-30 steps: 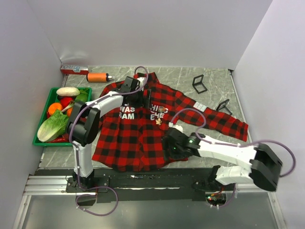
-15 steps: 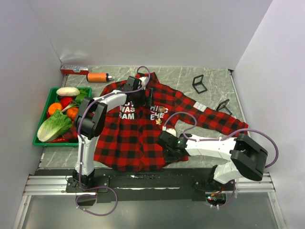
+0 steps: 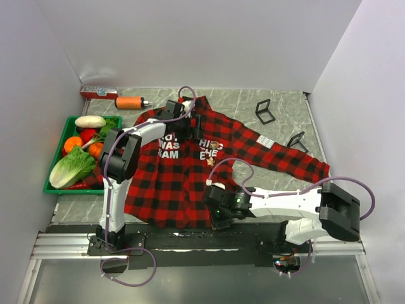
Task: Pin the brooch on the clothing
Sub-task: Adjust the clothing with brooches at the center of the board.
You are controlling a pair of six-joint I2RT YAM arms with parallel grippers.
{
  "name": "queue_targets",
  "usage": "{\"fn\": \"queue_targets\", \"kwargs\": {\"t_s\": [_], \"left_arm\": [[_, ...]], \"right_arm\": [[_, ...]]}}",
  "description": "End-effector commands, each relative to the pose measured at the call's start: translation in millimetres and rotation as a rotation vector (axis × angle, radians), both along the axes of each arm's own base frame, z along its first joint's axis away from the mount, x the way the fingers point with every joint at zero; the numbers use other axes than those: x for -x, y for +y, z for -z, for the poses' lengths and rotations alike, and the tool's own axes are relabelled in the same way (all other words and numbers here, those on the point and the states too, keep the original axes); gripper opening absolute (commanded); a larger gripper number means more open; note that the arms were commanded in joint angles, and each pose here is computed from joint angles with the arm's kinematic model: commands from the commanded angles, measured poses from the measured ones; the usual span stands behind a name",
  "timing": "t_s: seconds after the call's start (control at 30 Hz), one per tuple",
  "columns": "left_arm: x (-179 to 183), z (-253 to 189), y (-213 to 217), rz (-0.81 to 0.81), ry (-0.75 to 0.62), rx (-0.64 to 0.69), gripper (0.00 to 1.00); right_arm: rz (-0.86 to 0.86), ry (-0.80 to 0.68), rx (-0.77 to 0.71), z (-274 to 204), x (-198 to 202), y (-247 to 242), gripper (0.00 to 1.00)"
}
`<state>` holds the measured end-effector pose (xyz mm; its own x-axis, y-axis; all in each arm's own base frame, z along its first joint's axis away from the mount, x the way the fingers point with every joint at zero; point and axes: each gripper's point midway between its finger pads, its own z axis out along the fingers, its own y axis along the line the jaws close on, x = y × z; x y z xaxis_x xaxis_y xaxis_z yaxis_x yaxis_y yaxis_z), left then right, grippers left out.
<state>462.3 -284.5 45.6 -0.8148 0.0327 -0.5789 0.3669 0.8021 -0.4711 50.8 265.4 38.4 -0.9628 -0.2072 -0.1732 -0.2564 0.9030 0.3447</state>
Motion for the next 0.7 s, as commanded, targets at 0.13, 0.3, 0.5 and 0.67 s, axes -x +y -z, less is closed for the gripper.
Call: {"fn": "queue_targets", "kwargs": {"t_s": [0.13,0.3,0.5,0.67], "left_arm": [[-2,11,14,-0.038,0.011,-0.04,0.96],[-4,-17,11,-0.036,-0.042,-0.008,0.96],[-5,-24,13,-0.041,-0.052,-0.012,0.96],[-4,-19,13,-0.045,-0.045,-0.021,0.96]], "right_arm": [[0.082,-0.182,-0.04,-70,-55,-8,0.41],[0.125,-0.243,0.007,-69,-85,-42,0.78],[0.129,-0.171,0.111,-16,-74,-40,0.79],[0.114,-0.176,0.199,4,-68,-25,0.75]]}}
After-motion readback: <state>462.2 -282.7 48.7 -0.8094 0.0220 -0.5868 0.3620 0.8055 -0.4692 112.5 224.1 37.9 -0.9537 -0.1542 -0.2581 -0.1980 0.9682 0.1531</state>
